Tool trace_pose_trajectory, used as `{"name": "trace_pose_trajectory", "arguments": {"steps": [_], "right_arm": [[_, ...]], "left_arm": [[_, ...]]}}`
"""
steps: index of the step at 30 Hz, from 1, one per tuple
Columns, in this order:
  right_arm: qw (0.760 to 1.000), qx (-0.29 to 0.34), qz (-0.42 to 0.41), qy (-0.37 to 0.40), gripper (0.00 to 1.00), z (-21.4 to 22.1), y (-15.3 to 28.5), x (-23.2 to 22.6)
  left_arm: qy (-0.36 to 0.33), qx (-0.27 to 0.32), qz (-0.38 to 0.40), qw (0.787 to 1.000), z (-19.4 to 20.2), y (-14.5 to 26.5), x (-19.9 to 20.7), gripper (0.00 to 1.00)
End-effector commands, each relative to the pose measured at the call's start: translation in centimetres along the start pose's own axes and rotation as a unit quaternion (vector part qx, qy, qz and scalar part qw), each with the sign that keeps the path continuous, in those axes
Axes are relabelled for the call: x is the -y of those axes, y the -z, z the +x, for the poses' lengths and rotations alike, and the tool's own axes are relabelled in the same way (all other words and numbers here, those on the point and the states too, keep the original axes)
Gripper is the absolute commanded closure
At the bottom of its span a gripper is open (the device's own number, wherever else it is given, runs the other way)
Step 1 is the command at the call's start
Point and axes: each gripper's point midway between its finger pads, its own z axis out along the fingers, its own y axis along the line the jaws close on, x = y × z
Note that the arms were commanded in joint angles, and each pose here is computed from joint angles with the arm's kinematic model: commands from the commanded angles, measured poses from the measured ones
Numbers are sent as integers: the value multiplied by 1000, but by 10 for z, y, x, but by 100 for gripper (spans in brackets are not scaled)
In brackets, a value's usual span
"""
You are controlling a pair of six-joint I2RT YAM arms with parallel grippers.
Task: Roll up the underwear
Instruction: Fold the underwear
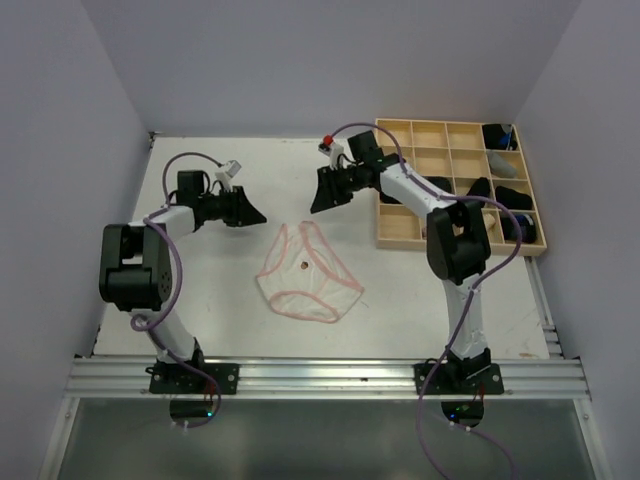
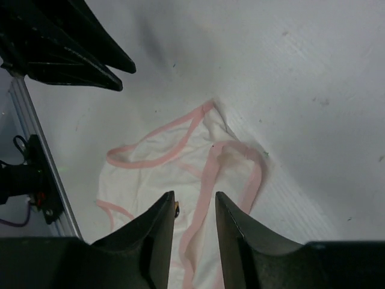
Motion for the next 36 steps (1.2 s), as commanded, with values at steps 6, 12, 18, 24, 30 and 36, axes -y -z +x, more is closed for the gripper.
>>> {"name": "trace_pose_trajectory", "arguments": {"steps": [6,12,18,24,30,36], "right_arm": [[988,-14,-35,-147,56,22,-43,-13],[987,-20,-7,-162,57,32,-51,2],[985,-32,19,-168,57,44,-59,14],[985,-38,15,-169,57,48,-66,17],[984,-38,19,-171,57,48,-75,17],[985,-27,11,-170,59,39,-81,18]], "left_arm": [[94,-6,133,987,11,-35,47,48],[145,-20,125,981,31,-42,43,39],[182,-18,97,978,44,-48,30,30],[200,-13,90,976,46,-53,24,29],[216,-27,19,976,60,-60,-1,28],[217,-41,-33,975,75,-58,-18,30]]}}
